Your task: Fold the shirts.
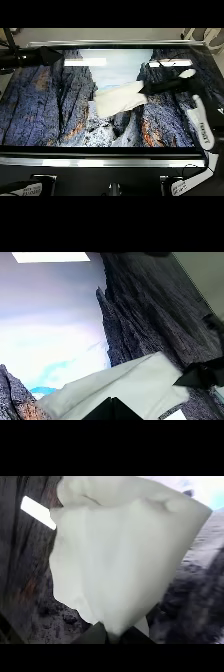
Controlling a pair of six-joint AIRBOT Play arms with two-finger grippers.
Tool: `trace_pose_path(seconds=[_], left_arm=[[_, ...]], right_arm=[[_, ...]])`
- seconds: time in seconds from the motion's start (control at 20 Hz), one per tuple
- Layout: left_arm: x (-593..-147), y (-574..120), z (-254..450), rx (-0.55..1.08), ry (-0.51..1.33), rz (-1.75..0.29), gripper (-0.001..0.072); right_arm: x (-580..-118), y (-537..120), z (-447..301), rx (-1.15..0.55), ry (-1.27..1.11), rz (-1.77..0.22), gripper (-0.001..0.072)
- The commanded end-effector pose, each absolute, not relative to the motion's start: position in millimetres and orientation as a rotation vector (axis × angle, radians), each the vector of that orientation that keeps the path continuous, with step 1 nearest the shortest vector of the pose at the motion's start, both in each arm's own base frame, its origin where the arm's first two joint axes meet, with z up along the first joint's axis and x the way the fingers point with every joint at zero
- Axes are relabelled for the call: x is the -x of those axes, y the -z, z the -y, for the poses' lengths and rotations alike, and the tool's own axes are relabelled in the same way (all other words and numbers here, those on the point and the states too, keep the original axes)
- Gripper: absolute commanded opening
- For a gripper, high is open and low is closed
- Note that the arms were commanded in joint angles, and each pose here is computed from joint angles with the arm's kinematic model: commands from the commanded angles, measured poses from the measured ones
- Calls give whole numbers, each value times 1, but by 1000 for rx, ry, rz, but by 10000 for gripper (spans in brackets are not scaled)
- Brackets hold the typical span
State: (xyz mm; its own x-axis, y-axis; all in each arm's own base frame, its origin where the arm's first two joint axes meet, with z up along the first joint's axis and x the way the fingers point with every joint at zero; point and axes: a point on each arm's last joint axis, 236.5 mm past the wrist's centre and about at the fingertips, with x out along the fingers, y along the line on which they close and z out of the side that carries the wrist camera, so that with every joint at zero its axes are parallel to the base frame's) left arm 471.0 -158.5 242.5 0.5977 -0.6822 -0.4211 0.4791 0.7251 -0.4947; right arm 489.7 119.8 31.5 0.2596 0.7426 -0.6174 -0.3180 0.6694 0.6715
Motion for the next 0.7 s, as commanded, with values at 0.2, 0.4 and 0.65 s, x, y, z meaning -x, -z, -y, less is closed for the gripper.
trace_pose_path(seconds=[0.2,0.4,0.65], left_arm=[[-470,-217,168,358,708,-697,28],[-468,-206,171,364,712,-725,28],[-476,-211,167,368,690,-689,28]], right_arm=[[-438,-147,138,-542,-224,-836,13],[-369,-149,212,-606,-55,-867,14],[-274,-125,247,-629,71,-1080,14]])
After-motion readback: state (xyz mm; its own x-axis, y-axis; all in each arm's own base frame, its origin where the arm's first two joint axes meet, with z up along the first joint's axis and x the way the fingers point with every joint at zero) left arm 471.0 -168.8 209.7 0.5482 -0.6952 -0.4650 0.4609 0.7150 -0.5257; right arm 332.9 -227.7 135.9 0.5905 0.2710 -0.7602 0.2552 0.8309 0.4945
